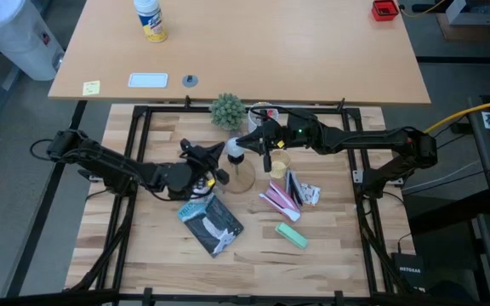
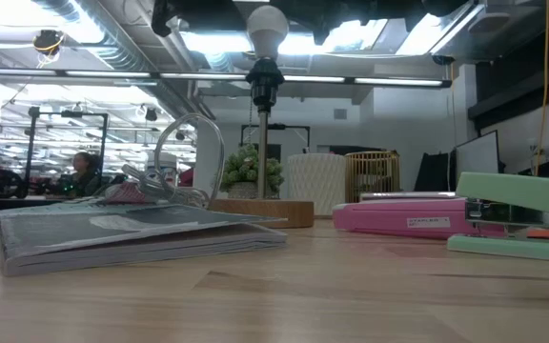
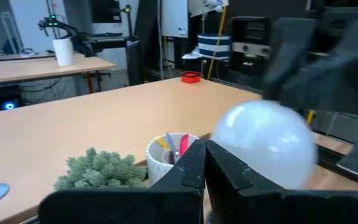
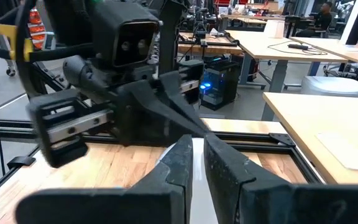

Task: Screw lightbulb
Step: Insert the lightbulb into the lamp

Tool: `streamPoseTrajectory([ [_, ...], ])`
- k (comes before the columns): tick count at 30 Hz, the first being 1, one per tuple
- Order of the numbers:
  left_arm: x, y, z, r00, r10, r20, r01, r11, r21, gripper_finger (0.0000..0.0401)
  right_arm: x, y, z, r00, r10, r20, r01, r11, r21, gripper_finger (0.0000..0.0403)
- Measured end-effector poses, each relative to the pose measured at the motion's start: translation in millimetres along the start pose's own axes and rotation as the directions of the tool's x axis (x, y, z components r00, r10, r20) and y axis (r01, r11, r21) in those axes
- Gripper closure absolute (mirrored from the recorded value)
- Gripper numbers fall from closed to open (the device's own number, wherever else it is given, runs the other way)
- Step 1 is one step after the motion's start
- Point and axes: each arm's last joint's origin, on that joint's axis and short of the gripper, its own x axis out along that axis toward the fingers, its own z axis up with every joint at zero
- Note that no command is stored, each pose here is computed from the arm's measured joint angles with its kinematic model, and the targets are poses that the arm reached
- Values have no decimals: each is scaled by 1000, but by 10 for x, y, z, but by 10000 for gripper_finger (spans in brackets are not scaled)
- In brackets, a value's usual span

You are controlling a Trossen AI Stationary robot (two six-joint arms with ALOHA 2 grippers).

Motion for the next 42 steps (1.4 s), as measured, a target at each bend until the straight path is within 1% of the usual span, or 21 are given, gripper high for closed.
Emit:
streamPoseTrajectory([
  [3,32,18,12,1000,16,6,-16,1000,25,400,0,0,0,1000,0,0,0,1000,0,359],
  [6,-13,16,69,1000,16,27,-17,999,45,400,0,0,0,1000,0,0,0,1000,0,359],
  [11,-198,-7,202,997,-37,63,37,999,8,400,0,0,1,1000,0,0,0,1000,0,359],
  [13,-265,-42,199,995,-82,62,82,997,6,400,0,0,1,1000,0,0,0,1000,0,359],
  [15,-327,-84,183,987,-154,55,154,988,4,400,0,0,1,1000,0,0,0,1000,0,359],
  [19,-374,-177,126,949,-313,41,314,949,-27,400,0,0,1,1000,0,1,0,1000,-1,359],
  [21,-365,-222,72,935,-353,28,354,935,-33,400,0,0,2,1000,0,1,0,1000,-1,359],
  [26,-283,-290,-67,942,-334,3,334,942,-9,400,0,0,1,1000,0,0,0,1000,0,359],
  [31,-241,-263,-90,976,-217,7,217,976,3,400,0,0,1,1000,0,0,0,1000,0,359],
  [34,-237,-246,-88,987,-161,12,161,987,17,400,0,0,1,1000,0,0,0,1000,0,359],
  [42,-186,-220,-87,992,-125,13,125,991,41,400,0,1,1,1000,5,0,-5,1000,0,359],
])
